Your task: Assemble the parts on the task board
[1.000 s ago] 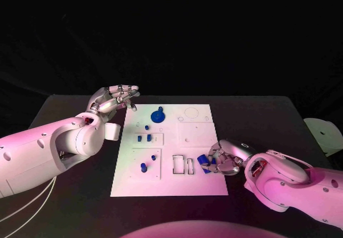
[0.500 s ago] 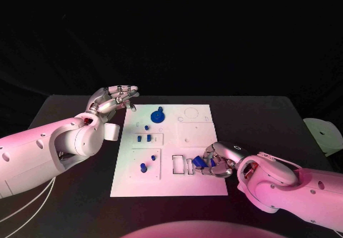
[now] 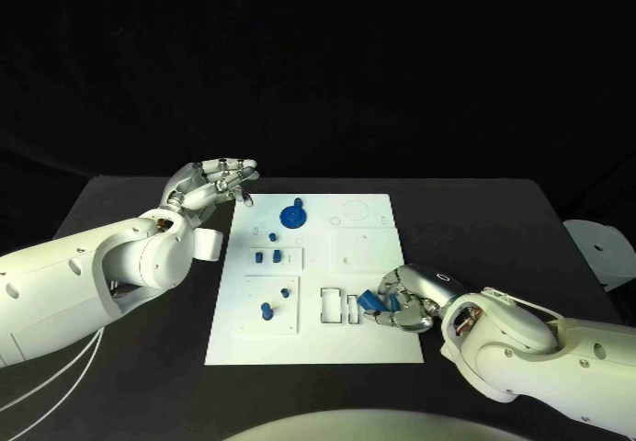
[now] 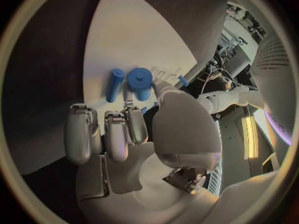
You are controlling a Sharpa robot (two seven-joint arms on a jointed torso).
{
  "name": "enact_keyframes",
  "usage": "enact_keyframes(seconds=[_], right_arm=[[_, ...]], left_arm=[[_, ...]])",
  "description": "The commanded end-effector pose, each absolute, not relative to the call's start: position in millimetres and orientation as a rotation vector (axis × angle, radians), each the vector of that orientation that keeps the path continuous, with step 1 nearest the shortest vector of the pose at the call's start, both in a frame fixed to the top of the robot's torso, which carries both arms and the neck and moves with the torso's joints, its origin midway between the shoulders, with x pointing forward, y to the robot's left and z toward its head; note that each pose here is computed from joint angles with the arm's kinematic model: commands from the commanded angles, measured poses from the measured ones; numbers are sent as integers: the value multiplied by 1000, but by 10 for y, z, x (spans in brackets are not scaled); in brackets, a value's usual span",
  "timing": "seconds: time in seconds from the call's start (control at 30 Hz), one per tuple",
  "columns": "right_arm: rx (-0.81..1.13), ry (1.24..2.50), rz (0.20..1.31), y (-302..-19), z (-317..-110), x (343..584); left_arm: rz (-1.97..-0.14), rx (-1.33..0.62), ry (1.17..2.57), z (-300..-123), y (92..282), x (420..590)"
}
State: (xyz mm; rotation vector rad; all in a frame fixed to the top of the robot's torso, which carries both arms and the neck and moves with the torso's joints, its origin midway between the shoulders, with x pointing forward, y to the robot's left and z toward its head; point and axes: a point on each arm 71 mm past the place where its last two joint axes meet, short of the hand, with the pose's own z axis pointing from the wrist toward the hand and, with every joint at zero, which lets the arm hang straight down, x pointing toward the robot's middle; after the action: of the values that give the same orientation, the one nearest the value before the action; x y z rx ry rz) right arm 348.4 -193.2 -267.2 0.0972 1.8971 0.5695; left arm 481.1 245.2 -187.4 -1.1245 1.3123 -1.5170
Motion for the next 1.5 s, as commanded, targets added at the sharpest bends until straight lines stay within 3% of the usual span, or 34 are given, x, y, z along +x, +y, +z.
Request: enact_keyframes(seconds=[0.03, 0.6, 1.5], right_arm=[[155, 1847, 624, -1904, -2594, 3465], [165, 1910, 734, -1632, -2581, 3449], [114, 1948, 733, -1420, -2692, 3554]], left_arm=[[-1536, -1114, 1316, -1866, 2434, 4808], [-1538, -1115, 1319, -1875, 2431, 4803], [-1543, -1116, 1325, -1876, 2422, 4797]])
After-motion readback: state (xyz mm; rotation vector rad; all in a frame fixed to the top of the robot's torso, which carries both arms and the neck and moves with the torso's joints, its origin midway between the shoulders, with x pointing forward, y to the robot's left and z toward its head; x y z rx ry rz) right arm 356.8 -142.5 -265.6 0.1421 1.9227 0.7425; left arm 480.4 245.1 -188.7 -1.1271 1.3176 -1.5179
